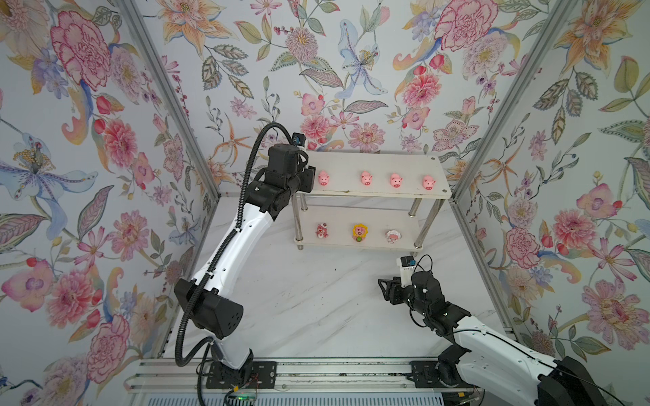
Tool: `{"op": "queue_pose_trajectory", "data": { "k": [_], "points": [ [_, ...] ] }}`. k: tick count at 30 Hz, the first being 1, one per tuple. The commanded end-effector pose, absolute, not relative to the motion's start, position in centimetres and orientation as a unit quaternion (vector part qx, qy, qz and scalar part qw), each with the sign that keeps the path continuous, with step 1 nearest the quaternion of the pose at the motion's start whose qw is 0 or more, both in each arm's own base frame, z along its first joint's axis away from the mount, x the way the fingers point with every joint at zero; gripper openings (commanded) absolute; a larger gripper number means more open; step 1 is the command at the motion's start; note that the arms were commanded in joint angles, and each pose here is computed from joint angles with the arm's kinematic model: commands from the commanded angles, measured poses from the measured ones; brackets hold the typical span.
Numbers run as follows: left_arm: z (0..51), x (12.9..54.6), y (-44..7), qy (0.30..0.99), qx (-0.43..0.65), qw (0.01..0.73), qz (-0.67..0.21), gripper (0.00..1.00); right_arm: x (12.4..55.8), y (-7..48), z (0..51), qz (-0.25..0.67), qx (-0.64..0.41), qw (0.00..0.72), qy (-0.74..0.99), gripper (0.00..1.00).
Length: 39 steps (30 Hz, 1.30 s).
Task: Place and organize the plastic toys onto the shelf
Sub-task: 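Move the held pig along the upper shelf next to the other pigs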
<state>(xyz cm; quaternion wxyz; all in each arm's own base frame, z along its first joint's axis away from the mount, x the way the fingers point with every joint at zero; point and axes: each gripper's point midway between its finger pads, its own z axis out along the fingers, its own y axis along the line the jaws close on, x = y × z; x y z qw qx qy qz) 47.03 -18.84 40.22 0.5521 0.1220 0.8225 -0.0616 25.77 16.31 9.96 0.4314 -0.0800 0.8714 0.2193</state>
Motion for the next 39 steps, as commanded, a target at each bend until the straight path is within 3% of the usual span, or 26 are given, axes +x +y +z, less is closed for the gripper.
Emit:
{"op": "queue_pose_trajectory", "data": {
  "k": [1, 13, 18, 39],
  "points": [
    [43.6, 45.5, -17.7, 0.808, 0.116, 0.575, -0.053, 0.55, 25.6, 16.3, 9.6, 0.223, -0.080, 0.430, 0.871, 0.66],
    [45.3, 43.6, -23.8, 0.796, 0.171, 0.578, -0.061, 0.56, 25.6, 16.2, 9.6, 0.223, -0.079, 0.427, 0.873, 0.66],
    [43.3, 44.6, -25.5, 0.809, 0.182, 0.556, -0.061, 0.56, 25.5, 16.1, 9.8, 0.221, -0.079, 0.430, 0.872, 0.67],
    [40.6, 45.1, -24.8, 0.830, 0.161, 0.533, -0.038, 0.56, 25.4, 16.1, 10.3, 0.226, -0.078, 0.433, 0.869, 0.67]
  ]
}}
